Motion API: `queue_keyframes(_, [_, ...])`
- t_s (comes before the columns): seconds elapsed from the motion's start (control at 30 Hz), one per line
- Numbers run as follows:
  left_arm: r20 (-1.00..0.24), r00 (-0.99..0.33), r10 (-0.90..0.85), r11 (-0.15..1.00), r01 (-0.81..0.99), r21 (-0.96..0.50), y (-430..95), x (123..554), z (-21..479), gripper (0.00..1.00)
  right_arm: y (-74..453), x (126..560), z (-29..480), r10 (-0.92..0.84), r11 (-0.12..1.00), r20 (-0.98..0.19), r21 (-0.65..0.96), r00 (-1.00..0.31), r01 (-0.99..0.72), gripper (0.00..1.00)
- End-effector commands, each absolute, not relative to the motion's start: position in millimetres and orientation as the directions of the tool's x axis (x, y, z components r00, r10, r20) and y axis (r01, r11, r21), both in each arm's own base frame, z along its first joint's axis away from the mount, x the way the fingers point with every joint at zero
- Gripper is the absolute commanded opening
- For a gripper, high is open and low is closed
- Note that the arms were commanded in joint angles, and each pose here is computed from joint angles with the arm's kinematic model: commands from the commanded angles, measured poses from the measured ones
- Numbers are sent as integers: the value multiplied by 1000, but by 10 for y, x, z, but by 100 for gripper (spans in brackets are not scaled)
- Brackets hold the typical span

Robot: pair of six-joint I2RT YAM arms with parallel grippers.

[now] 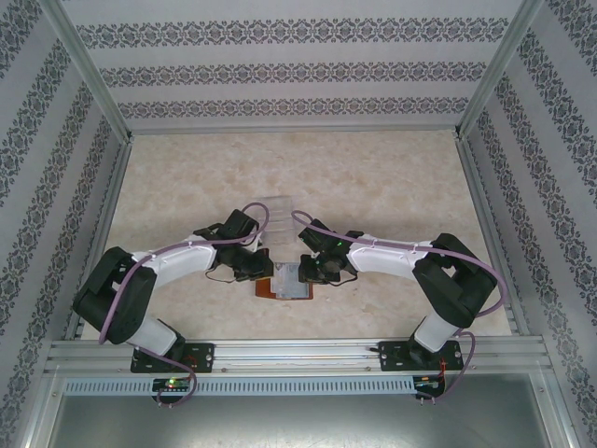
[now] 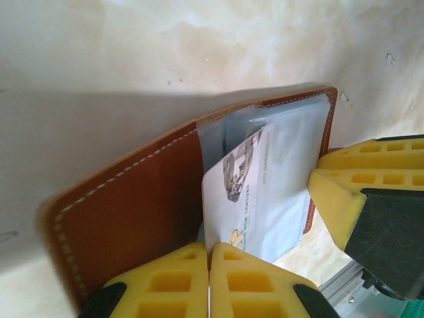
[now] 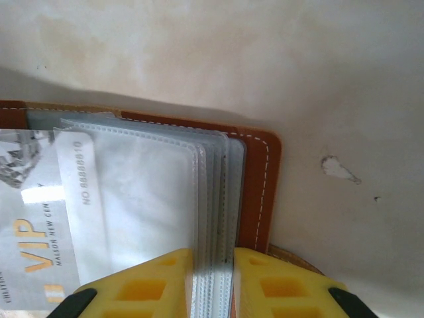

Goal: Take the credit cards out of the card holder

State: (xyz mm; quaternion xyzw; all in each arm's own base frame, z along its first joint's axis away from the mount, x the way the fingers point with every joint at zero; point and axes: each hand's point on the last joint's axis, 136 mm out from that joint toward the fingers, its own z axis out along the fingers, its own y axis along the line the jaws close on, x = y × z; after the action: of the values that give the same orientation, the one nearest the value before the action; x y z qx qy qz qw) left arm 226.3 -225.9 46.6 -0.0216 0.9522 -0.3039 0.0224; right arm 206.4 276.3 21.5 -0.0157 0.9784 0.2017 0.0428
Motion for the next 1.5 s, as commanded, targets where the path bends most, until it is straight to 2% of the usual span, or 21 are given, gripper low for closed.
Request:
queue_keyframes(0.0, [-32,-998,-51,867,-28,-498,-2061,2232,472,9,2694,2002,125,-40,937,-80,344,-996,-65,24])
queue_keyframes(0.9, [-17,-1000,-25,875,-14,-485,-2076,2250,539,8,2701,2002,123,-49,937,-76,342,-996,-72,24])
queue_keyframes(1.07, [-7,-999,-31,847,-23,-532,-2181,2268,540,9,2706,2001,115,-47,936,-75,345,-996,-70,24])
queue_keyframes(1.47, [2,-1000,-12,818,-11,-574,-2387,2268,599,17,2718,2008,138,-46,934,-78,350,-996,-71,24])
